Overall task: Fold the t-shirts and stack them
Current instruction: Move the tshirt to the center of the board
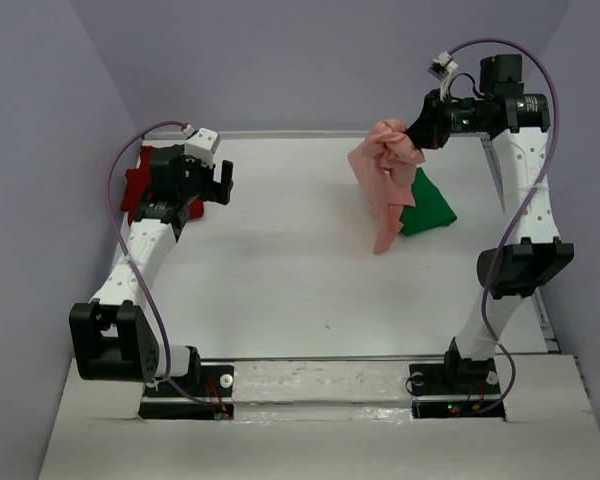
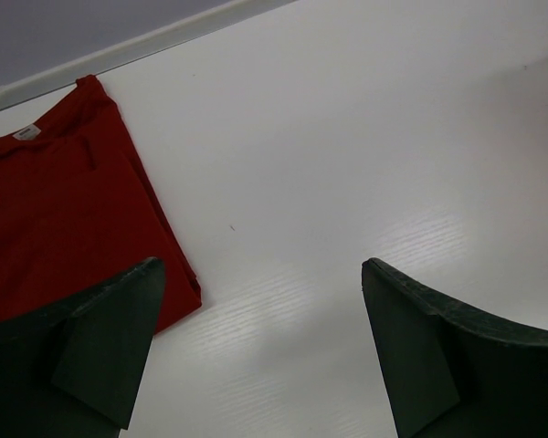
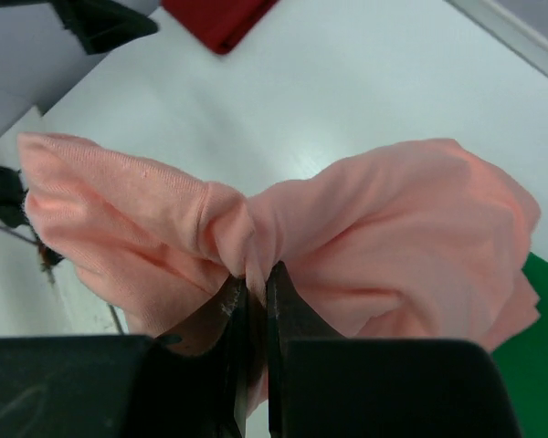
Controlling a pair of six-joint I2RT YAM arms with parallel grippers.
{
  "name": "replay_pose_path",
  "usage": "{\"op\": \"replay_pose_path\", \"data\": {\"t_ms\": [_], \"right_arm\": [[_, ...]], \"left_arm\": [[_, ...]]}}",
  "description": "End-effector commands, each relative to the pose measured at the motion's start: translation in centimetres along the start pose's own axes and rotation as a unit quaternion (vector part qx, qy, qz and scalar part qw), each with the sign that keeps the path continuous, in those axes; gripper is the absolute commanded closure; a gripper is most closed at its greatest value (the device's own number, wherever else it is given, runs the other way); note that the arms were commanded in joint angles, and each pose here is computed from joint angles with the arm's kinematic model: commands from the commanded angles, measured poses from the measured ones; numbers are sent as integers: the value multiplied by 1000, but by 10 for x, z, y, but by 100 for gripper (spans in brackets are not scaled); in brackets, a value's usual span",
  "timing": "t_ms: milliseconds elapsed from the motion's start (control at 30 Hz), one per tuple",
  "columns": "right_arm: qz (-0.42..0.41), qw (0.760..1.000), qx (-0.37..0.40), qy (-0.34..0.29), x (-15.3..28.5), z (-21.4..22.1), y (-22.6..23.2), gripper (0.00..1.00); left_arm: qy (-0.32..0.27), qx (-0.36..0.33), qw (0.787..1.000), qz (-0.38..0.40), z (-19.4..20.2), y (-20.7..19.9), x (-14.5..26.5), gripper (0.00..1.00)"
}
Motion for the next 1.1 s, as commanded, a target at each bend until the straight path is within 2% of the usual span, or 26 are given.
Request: {"op": "replay_pose_path", "data": {"t_ms": [0, 233, 333, 400, 667, 900, 967, 1067], "right_arm": [[-130, 991, -4, -6, -21, -9, 52, 100], [-224, 971, -34, 82, -72, 36, 93, 100], [-255, 961, -25, 104, -88, 39, 113, 100], [-280, 955, -5, 102, -97, 28, 132, 100], [-321, 943, 53, 72, -113, 0, 159, 100], [-310, 943, 99, 63, -133, -8, 153, 100], [-294, 947, 102, 75, -144, -3, 144, 100], [-221, 959, 116, 132, -159, 13, 122, 98]], "left_arm": [[-35, -10, 999, 11, -14, -6, 9, 1], [-33, -8, 999, 14, -14, -6, 5, 1], [-31, -8, 999, 15, -13, -6, 4, 1], [-30, -8, 999, 16, -10, -6, 4, 1], [-28, -10, 999, 17, -8, -6, 3, 1], [-29, -13, 999, 11, -8, -5, 4, 1], [-31, -14, 999, 11, -9, -5, 4, 1], [-28, -16, 999, 8, -8, -4, 4, 1]]}}
Point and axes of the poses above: each gripper's point midway between its finger pads, its own x axis back along the fingers, its own y axis along the line the jaws close on, z = x × y, the point moved 8 cm from there along x, back along the fingers, and after that the axes turned 13 degrees about x, right-handed, at the moved point
